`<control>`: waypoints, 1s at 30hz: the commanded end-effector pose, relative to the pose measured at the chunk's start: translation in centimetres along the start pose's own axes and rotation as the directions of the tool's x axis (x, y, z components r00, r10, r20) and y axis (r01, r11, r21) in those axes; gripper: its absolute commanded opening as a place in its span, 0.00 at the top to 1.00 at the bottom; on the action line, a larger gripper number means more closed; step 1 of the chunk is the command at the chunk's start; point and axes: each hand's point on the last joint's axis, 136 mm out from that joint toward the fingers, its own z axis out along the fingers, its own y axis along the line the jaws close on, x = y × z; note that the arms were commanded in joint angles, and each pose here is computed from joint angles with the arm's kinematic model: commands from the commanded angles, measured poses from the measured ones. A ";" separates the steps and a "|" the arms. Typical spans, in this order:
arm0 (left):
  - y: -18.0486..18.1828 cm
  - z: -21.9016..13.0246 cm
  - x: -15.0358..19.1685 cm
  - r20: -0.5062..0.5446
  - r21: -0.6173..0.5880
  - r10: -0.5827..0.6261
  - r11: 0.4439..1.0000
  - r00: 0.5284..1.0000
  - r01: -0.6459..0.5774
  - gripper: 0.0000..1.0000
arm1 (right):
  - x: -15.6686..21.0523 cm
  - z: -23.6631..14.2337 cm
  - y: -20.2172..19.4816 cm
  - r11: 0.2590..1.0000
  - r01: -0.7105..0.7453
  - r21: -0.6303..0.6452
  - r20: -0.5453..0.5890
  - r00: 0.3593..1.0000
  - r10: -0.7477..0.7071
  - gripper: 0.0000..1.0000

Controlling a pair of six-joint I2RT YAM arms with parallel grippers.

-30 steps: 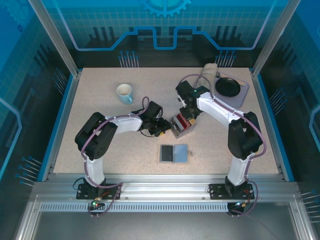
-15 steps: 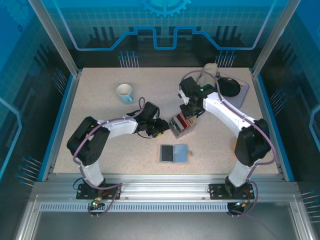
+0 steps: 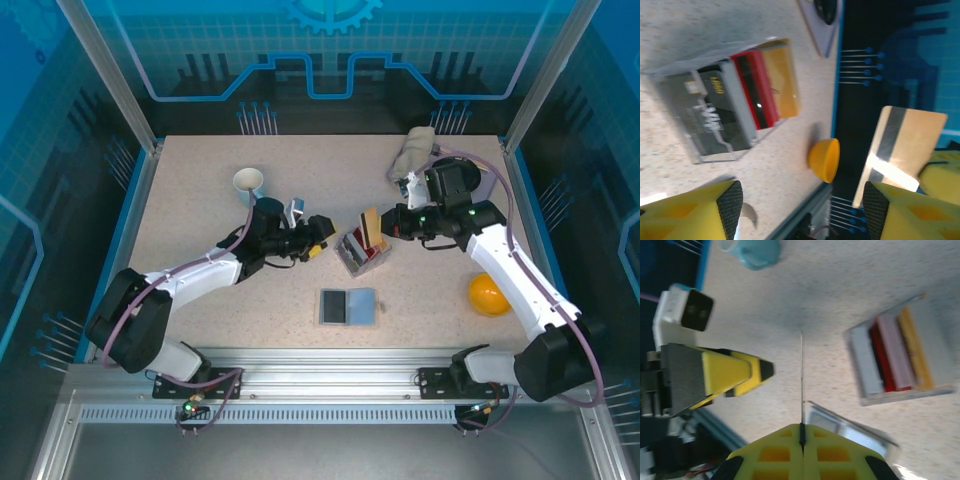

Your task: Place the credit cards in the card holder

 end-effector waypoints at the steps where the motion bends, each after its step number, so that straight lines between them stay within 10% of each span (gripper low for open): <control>1: -4.9 -0.4 0.2 -0.045 0.199 0.053 0.979 0.998 -0.043 0.32 | -0.3 -0.6 3.5 0.974 -0.068 -0.215 -0.001 0.998 0.069 0.99; 30: -8.7 -0.9 1.4 -0.089 0.321 0.133 0.942 0.987 -0.098 1.00 | 0.6 1.3 1.5 0.920 -0.275 -0.277 -0.019 0.959 0.281 0.96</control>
